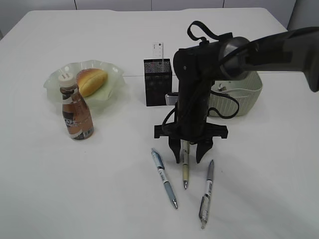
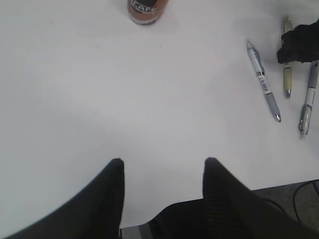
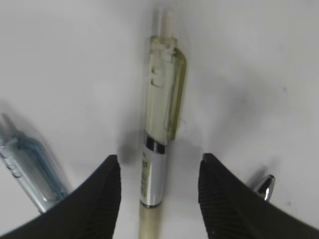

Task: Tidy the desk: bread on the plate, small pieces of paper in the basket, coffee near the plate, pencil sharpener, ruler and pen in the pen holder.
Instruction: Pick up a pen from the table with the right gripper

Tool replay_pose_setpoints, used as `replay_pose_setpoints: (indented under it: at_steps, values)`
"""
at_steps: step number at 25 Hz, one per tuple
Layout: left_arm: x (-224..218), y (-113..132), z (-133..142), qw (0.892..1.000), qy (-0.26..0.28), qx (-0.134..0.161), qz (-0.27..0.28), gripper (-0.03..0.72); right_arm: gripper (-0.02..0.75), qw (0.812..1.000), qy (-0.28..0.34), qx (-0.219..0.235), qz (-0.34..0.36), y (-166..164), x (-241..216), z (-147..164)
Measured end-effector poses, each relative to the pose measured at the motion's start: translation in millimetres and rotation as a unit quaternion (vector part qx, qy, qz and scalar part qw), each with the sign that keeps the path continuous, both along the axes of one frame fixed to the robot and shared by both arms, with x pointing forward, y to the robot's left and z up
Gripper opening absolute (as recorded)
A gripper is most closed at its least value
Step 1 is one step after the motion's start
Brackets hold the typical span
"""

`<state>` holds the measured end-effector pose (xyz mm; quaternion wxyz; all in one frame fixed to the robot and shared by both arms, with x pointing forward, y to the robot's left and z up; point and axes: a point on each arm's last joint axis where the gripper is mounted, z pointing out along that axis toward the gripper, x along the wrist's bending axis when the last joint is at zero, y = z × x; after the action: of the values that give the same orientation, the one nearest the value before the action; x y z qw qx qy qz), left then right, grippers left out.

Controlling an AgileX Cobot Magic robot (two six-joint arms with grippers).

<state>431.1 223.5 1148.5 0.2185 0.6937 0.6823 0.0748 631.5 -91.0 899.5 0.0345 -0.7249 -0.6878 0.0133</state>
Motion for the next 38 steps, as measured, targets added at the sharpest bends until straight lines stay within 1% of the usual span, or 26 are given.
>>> replay_pose_setpoints:
  at_steps: [3, 7, 19, 20, 22, 24, 26, 27, 29, 34, 38]
  values:
    - [0.0, 0.0, 0.0, 1.000, 0.000, 0.000, 0.000, 0.372, 0.402, 1.000, 0.012, -0.006, -0.001, -0.5, -1.1, -6.0]
    - [0.0, 0.0, 0.0, 1.000, 0.000, 0.000, 0.000, 0.372, 0.402, 1.000, 0.016, -0.008, 0.000, -0.9, -1.8, -5.9]
    - [0.0, 0.0, 0.0, 1.000, 0.000, 0.001, -0.002, 0.372, 0.400, 1.000, 0.017, -0.008, 0.000, -0.8, -1.7, -7.6]
    - [0.0, 0.0, 0.0, 1.000, 0.000, 0.001, -0.002, 0.372, 0.390, 1.000, 0.017, -0.008, 0.000, -0.8, -1.7, -7.6]
    - [0.0, 0.0, 0.0, 1.000, 0.000, 0.001, -0.002, 0.372, 0.330, 1.000, 0.015, -0.008, -0.001, -0.7, -1.4, -7.6]
    - [0.0, 0.0, 0.0, 1.000, 0.000, 0.001, -0.002, 0.372, 0.237, 1.000, 0.014, -0.006, -0.001, -0.3, -1.1, -7.6]
    - [0.0, 0.0, 0.0, 1.000, 0.000, 0.001, -0.002, 0.372, 0.126, 1.000, 0.012, -0.005, -0.001, -0.2, -0.8, -7.7]
    - [0.0, 0.0, 0.0, 1.000, 0.000, 0.001, -0.002, 0.372, 0.103, 1.000, 0.012, -0.004, 0.000, 0.0, -0.8, -7.7]
    - [0.0, 0.0, 0.0, 1.000, 0.000, 0.001, -0.002, 0.372, 0.081, 1.000, 0.010, -0.003, 0.003, 0.3, -0.2, -6.8]
    - [0.0, 0.0, 0.0, 1.000, -0.001, 0.001, -0.002, 0.372, 0.078, 1.000, 0.012, -0.003, 0.006, 0.3, -0.4, -6.3]
    - [0.0, 0.0, 0.0, 1.000, -0.001, 0.001, -0.002, 0.372, 0.078, 0.999, 0.019, -0.004, 0.035, 1.3, 1.5, -2.9]
